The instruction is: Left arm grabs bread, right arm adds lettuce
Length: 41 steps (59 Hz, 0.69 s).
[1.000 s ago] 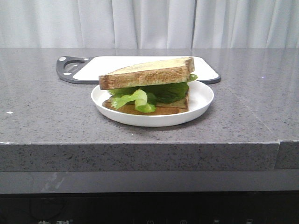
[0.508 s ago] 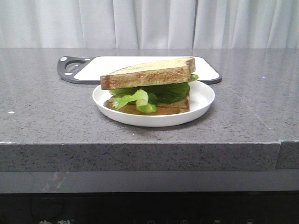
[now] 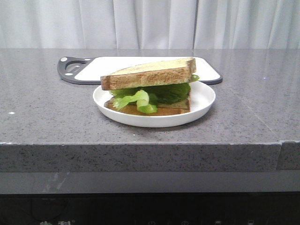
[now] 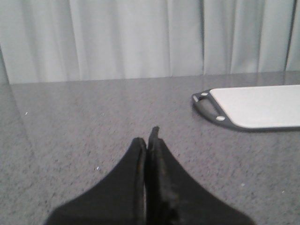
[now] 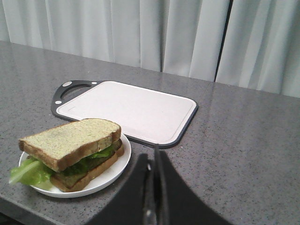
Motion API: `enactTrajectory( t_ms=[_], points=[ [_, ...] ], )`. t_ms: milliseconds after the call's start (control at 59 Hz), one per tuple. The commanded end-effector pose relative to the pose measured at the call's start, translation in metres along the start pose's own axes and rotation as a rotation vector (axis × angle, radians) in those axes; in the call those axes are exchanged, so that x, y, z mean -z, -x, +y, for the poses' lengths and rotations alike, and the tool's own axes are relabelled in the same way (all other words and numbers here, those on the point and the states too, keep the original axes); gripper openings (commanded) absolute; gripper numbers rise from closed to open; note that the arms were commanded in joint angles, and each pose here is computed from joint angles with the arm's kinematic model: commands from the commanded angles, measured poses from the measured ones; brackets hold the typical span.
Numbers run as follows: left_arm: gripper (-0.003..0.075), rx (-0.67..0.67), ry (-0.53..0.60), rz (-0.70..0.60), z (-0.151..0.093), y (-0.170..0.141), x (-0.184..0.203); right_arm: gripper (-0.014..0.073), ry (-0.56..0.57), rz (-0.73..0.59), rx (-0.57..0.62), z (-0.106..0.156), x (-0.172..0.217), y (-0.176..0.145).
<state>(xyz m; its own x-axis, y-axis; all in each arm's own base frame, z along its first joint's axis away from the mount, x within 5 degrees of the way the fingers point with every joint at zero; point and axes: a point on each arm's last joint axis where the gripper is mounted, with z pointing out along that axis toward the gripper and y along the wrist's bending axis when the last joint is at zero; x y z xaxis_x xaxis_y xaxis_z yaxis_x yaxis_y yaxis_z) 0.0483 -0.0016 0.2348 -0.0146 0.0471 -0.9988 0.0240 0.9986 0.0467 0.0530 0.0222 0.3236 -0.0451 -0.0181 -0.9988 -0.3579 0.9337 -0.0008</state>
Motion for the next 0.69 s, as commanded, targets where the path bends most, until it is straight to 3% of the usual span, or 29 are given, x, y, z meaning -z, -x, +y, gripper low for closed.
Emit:
enactTrajectory(
  t_ms=[0, 220, 678],
  points=[
    [-0.0020, 0.022, 0.032, -0.088, 0.002, 0.004, 0.001, -0.0057, -0.019, -0.095, 0.011, -0.002, 0.001, 0.015],
    [-0.0020, 0.024, 0.035, -0.043, 0.001, -0.031, -0.007, -0.0057, -0.019, -0.094, 0.011, -0.002, 0.001, 0.015],
    [-0.0020, 0.024, 0.033, -0.019, 0.001, -0.033, -0.007, -0.0057, -0.019, -0.091, 0.011, -0.001, 0.001, 0.014]
  ],
)
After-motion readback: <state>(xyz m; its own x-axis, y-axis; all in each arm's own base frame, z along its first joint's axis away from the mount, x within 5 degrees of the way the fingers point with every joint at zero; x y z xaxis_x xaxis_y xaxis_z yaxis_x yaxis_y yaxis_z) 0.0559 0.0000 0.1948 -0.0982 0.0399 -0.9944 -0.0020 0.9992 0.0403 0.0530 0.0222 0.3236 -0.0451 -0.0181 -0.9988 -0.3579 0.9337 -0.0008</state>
